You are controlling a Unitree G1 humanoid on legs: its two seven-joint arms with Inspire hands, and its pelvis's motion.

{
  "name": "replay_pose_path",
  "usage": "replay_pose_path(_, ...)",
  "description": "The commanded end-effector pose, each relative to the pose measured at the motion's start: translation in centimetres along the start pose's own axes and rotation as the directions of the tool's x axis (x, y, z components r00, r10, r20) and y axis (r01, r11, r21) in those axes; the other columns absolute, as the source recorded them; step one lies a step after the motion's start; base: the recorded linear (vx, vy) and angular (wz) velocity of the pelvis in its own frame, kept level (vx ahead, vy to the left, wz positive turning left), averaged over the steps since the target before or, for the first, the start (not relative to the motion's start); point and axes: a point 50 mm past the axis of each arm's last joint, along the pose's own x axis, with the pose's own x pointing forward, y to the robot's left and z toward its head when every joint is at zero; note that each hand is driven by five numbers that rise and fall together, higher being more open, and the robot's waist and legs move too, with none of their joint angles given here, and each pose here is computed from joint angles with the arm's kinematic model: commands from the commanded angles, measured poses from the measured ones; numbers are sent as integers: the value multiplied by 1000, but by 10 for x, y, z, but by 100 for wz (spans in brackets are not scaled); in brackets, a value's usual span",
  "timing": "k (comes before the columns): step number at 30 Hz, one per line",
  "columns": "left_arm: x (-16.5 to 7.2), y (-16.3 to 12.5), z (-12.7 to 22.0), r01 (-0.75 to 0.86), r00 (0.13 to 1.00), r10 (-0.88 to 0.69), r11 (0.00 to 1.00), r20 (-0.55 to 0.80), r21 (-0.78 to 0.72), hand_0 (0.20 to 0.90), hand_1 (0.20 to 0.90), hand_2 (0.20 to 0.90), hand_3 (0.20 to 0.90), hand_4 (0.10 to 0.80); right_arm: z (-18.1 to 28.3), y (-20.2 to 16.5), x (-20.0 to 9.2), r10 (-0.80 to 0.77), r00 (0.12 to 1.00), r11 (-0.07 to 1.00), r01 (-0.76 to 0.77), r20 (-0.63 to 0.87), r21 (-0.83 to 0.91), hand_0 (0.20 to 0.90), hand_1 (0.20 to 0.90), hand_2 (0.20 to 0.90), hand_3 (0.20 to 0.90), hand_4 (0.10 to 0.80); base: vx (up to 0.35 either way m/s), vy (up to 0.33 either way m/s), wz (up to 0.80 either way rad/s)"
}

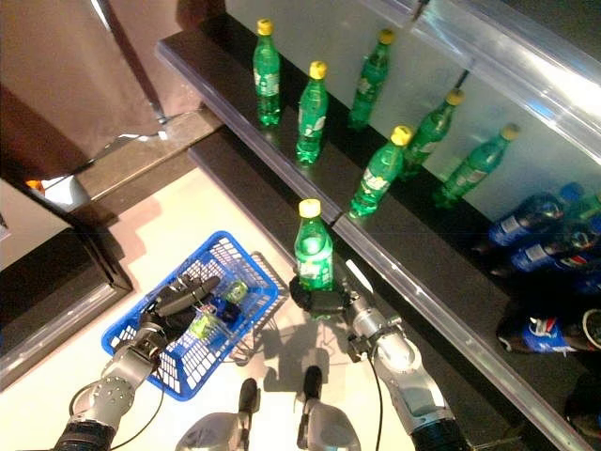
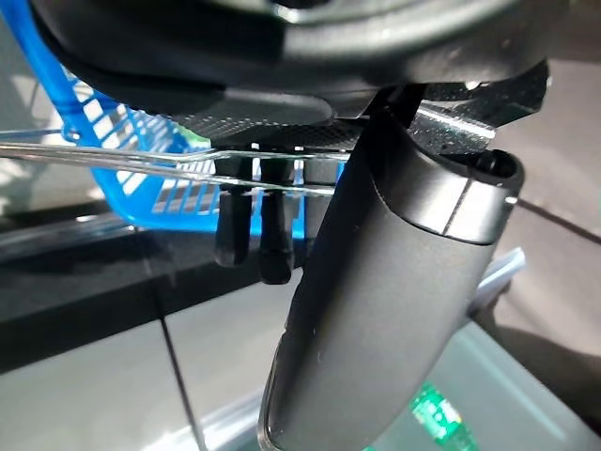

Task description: Pick up the drink and place into the basket.

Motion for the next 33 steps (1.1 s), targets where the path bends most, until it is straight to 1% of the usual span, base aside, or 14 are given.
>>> replay_pose_path(1, 4, -104, 53, 546, 805, -567, 823, 173, 155, 300, 300, 300, 200, 100, 9, 34, 18, 191, 978, 982, -191, 83, -13, 300, 300, 300, 200, 100, -25, 19, 38)
replay_pose_path(2, 5, -113, 54, 579, 788, -599, 800, 144, 158, 300, 300, 300, 200, 100, 9, 39, 24, 199, 977, 980, -199, 77, -7, 300, 300, 300, 200, 100, -26, 13, 42)
replay_pose_path(4, 4, -121, 54, 604, 773, -623, 780, 117, 162, 300, 300, 300, 200, 100, 9, 44, 30, 211, 975, 977, -211, 72, -11, 300, 300, 300, 200, 100, -15, 5, 41)
replay_pose_path(7, 3, -139, 52, 667, 730, -682, 725, 39, 172, 300, 300, 300, 200, 100, 8, 59, 44, 252, 966, 968, -252, 57, -17, 300, 300, 300, 200, 100, -12, 5, 46)
replay_pose_path(13, 3, -159, 47, 729, 677, -736, 669, -10, 143, 300, 300, 300, 200, 100, 1, 79, 59, 280, 960, 960, -280, 7, 8, 300, 300, 300, 200, 100, -1, 9, 33)
replay_pose_path(15, 1, -169, 45, 764, 639, -769, 634, -9, 118, 300, 300, 300, 200, 100, -9, 86, 62, 273, 961, 962, -272, -43, 23, 300, 300, 300, 200, 100, 12, 15, 45)
replay_pose_path(18, -2, -179, 46, 792, 605, -796, 603, 11, 93, 300, 300, 300, 200, 100, -19, 90, 63, 258, 961, 966, -256, -98, 30, 300, 300, 300, 200, 100, 8, 11, 45)
replay_pose_path(21, -10, -197, 49, 836, 543, -839, 543, 32, 72, 300, 300, 300, 200, 100, -39, 95, 67, 212, 958, 977, -209, -193, 35, 300, 300, 300, 200, 100, 22, 13, 19)
replay_pose_path(25, -16, -212, 52, 868, 483, -875, 483, 31, 113, 300, 300, 300, 200, 100, -57, 92, 70, 148, 948, 988, -154, -281, 3, 300, 300, 300, 200, 100, 29, 19, 22)
replay_pose_path(29, -21, -225, 53, 883, 454, -890, 455, 38, 110, 300, 300, 300, 200, 100, -70, 89, 72, 108, 938, 991, -128, -329, -41, 300, 300, 300, 200, 100, 33, 27, 20)
replay_pose_path(33, -25, -233, 54, 900, 429, -902, 431, 44, 57, 300, 300, 300, 200, 100, -79, 87, 70, 83, 925, 986, -130, -370, -106, 300, 300, 300, 200, 100, 23, 35, 11)
